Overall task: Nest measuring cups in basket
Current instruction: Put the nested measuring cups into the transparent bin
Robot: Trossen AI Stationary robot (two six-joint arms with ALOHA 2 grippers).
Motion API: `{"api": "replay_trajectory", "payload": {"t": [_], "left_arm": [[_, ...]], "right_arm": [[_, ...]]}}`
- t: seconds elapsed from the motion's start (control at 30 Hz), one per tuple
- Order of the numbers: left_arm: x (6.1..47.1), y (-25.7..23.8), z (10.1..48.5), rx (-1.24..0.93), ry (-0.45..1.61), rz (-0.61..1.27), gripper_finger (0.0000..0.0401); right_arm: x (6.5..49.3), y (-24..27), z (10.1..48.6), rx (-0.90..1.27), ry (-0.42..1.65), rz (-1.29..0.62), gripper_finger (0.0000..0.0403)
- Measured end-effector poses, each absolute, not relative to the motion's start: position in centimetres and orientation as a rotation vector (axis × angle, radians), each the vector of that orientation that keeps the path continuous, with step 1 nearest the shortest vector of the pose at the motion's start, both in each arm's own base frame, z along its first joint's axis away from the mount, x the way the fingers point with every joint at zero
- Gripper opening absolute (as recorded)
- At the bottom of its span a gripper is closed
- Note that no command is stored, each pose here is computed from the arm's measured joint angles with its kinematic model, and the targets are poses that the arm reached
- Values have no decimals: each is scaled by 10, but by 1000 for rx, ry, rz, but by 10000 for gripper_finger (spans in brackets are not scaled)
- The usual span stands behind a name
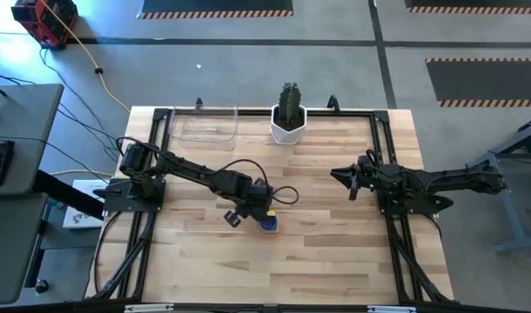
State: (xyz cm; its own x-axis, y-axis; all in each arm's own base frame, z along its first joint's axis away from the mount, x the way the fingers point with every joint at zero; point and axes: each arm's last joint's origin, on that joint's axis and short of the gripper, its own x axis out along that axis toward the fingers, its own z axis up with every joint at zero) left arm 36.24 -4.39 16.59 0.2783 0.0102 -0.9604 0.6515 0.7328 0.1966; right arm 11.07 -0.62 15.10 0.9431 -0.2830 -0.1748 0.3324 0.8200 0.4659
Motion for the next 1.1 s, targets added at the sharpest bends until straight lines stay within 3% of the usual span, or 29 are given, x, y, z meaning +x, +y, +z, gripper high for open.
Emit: {"api": "replay_trajectory", "payload": {"t": [0.8,1.1], "left_arm": [[357,-28,180,435,1284,-166,119],[356,-13,183,313,1288,-130,61]], "right_arm": [[111,-6,151,514,100,-329,67],[111,-6,151,514,99,-328,67]]}}
